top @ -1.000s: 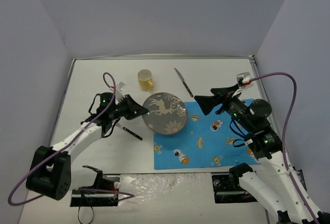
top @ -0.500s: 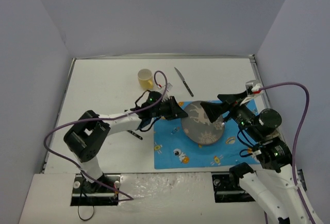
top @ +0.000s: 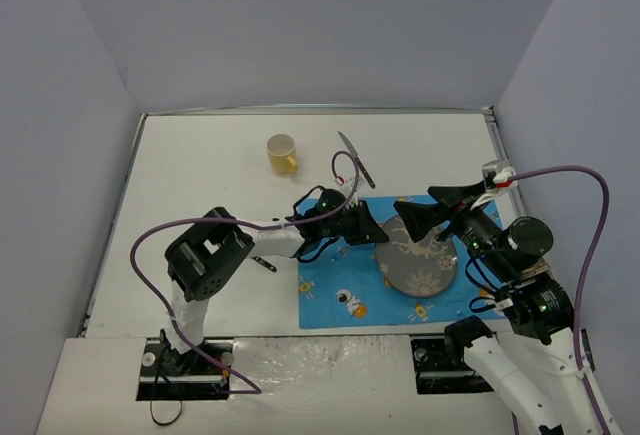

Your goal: Set the dinner table for one person

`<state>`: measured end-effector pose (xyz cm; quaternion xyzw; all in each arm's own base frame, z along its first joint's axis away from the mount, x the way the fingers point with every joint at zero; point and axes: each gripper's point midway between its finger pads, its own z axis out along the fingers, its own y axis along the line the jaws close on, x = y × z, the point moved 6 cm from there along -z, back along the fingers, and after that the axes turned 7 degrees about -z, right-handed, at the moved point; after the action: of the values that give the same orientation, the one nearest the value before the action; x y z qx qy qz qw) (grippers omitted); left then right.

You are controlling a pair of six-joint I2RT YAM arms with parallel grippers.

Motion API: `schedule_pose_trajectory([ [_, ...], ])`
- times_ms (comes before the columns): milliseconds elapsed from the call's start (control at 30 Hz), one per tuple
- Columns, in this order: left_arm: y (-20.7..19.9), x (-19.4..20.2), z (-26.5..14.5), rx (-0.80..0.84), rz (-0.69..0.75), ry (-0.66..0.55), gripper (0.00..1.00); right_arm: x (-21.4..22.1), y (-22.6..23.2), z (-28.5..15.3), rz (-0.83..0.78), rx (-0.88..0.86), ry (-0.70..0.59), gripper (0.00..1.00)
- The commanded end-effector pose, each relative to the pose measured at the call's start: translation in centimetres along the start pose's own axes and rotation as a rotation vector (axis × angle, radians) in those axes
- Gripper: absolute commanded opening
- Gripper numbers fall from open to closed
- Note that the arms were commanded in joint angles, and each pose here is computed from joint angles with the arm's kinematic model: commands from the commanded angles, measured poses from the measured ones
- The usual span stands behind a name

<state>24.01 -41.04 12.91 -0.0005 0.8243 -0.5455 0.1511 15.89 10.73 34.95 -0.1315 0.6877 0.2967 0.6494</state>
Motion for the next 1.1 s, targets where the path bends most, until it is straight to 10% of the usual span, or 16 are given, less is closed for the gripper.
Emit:
schedule_pose_trajectory([
  [0, -8.9, -2.2, -0.6, 0.318, 0.081, -0.072, 0.0, -1.7, 0.3, -0.2, -0.028, -0.008, -0.077, 1.0],
  [600, -2.4, -1.1, 3.4, 0.177, 0.052, -0.024, 0.01, -0.3, -0.1, 0.0, -0.023, 0.006, -0.049, 1.0],
  [1067, 0.4, -1.7, 2.6, -0.007, 0.096, -0.05, 0.48, 0.4, -0.4, 0.0, -0.025, 0.015, -0.039, 1.0],
])
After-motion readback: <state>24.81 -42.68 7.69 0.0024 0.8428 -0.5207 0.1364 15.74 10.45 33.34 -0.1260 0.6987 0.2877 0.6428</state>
